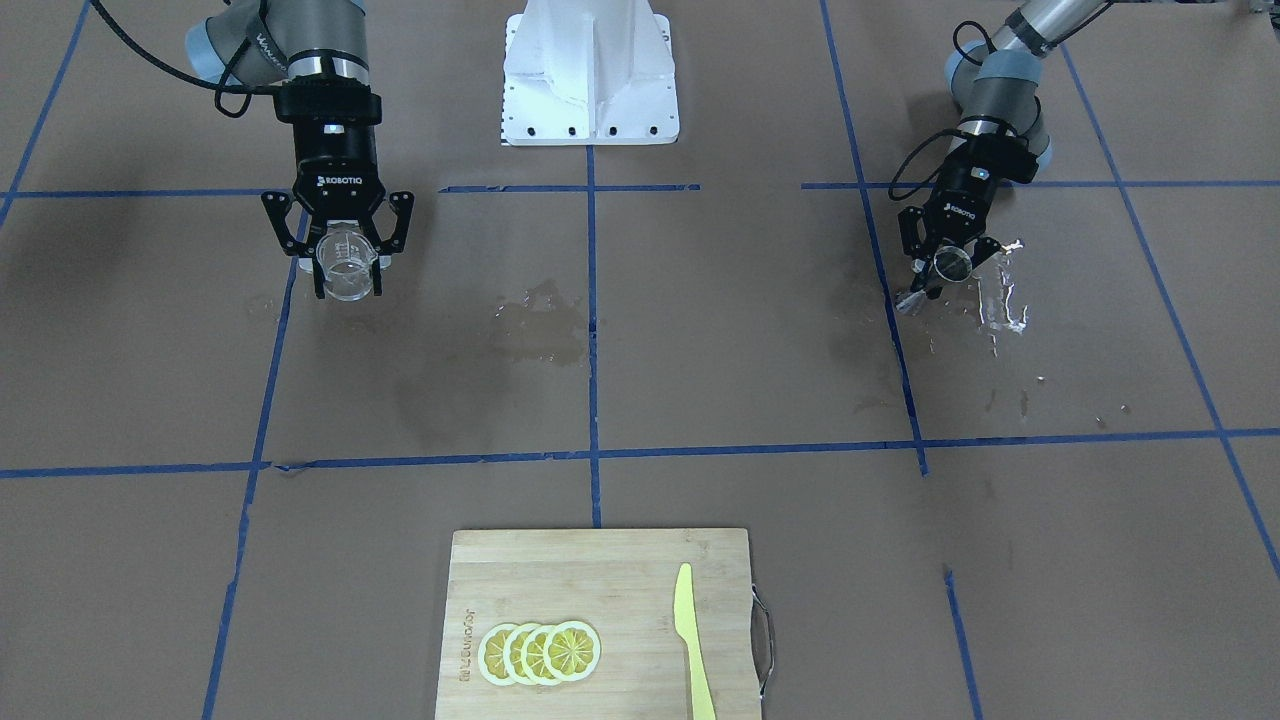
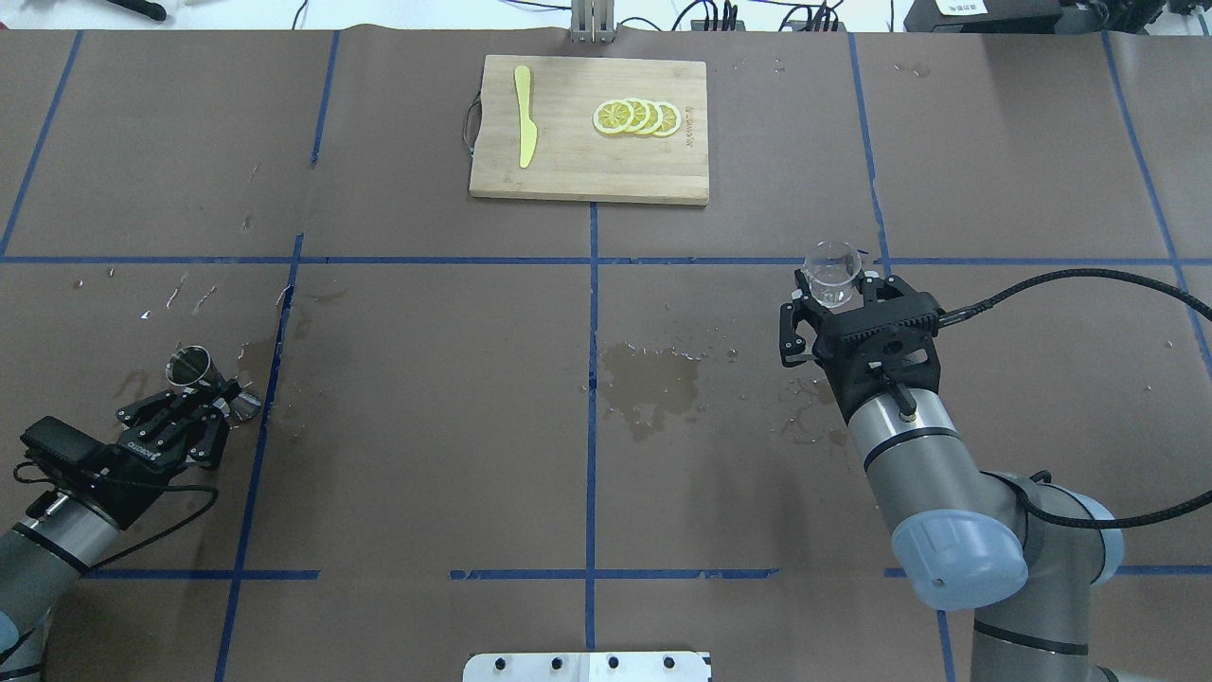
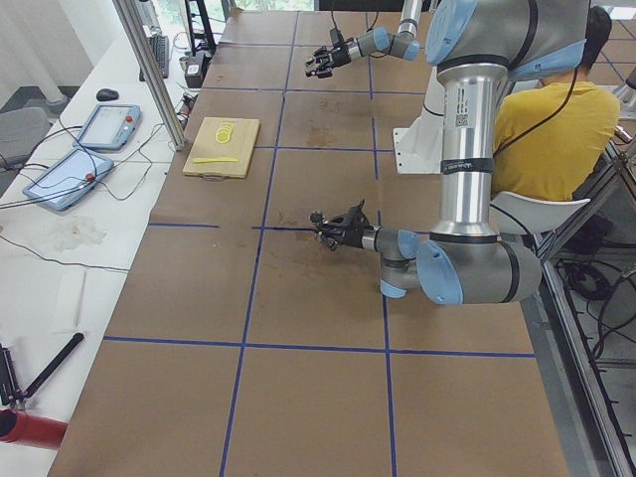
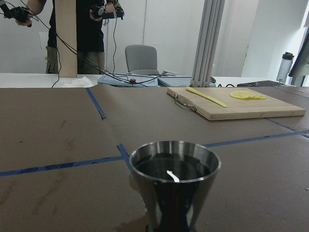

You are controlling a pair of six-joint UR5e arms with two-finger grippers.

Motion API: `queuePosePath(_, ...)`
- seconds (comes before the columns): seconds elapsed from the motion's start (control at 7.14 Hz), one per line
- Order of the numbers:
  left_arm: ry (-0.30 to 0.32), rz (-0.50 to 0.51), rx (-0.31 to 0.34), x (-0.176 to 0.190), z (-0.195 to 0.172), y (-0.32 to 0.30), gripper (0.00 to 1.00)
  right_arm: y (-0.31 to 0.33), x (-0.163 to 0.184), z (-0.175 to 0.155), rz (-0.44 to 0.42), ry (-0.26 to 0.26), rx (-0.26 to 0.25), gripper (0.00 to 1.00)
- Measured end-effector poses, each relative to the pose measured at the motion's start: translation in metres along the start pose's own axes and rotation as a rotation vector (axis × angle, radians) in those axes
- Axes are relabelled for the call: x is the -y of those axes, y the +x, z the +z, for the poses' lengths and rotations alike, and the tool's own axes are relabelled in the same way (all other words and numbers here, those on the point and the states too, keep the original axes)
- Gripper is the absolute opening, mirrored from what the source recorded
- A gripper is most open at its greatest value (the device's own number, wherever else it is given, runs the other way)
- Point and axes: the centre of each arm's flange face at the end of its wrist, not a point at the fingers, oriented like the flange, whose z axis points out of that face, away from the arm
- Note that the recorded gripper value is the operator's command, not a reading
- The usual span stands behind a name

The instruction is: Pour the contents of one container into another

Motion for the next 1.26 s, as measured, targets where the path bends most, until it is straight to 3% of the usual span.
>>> queuePosePath(0.14, 0.000, 0.018, -0.001, 0.0003, 0.0002, 0.0007, 0.31, 0.0000, 0.0000, 0.0000, 0.000, 0.000, 0.000, 0.00)
queuePosePath(0.28, 0.003, 0.045, -0.003, 0.0013, 0.0002, 0.0018, 0.42, 0.0000, 0.0001, -0.0001, 0.000, 0.000, 0.000, 0.00)
queuePosePath(0.42, 0.004, 0.061, -0.004, 0.0019, 0.0002, 0.0022, 0.51, -0.0003, 0.0006, -0.0002, 0.001, 0.001, 0.001, 0.00)
queuePosePath(0.7, 0.006, 0.070, -0.004, 0.0021, 0.0001, 0.0020, 0.62, -0.0003, 0.0007, -0.0003, 0.001, 0.001, 0.001, 0.00)
queuePosePath(0.98, 0.005, 0.071, -0.005, 0.0023, -0.0003, 0.0017, 1.00, -0.0002, 0.0008, -0.0003, 0.001, 0.001, 0.001, 0.00)
queuePosePath(1.26, 0.017, 0.056, -0.011, 0.0065, -0.0007, 0.0040, 1.00, -0.0004, 0.0015, -0.0006, 0.003, 0.001, 0.002, 0.00)
